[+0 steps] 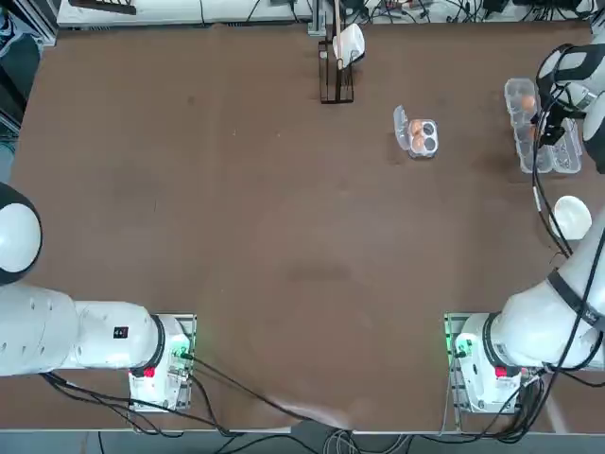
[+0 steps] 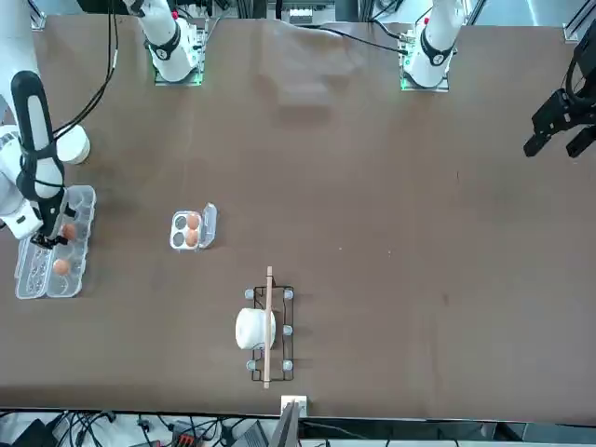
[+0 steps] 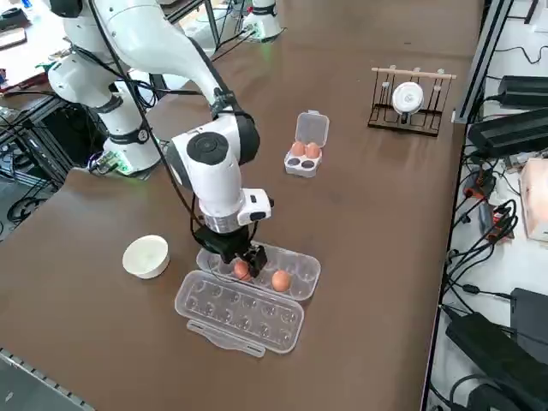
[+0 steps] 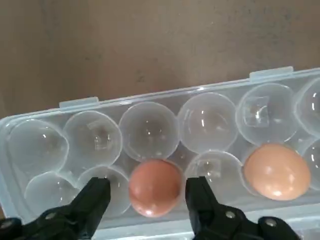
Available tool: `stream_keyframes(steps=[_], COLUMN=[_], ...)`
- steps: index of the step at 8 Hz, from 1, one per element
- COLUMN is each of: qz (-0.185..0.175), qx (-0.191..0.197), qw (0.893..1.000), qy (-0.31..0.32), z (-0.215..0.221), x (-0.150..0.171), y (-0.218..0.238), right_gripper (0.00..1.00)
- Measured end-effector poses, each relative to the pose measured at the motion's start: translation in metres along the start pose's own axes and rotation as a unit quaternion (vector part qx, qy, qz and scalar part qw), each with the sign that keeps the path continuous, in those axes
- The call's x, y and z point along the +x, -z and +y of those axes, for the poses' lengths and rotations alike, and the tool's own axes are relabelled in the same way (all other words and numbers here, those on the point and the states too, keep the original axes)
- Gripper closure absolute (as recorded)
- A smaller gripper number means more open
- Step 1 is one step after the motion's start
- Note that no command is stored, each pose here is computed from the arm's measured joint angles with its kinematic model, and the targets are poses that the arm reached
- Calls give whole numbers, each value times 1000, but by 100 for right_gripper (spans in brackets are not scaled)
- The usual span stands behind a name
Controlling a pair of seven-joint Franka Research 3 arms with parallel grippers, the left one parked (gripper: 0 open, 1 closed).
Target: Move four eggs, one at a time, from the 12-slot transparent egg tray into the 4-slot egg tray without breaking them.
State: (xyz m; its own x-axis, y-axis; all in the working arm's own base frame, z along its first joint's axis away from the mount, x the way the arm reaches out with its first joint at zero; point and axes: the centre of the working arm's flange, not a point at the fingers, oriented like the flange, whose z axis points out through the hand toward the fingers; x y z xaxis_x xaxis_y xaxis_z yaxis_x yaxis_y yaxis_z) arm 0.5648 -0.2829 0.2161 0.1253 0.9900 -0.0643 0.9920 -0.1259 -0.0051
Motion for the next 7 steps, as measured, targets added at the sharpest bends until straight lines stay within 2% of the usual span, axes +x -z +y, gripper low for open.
stream_keyframes(steps=[4,5,7], qz=[-1,-2,-1], qx=[0,-6,-7], qw=[1000,1000,1000], qy=[-2,-1,-1], z=[0,3,4], x=[-3,-2,-2], y=[-2,2,2], right_gripper=[20,42,44])
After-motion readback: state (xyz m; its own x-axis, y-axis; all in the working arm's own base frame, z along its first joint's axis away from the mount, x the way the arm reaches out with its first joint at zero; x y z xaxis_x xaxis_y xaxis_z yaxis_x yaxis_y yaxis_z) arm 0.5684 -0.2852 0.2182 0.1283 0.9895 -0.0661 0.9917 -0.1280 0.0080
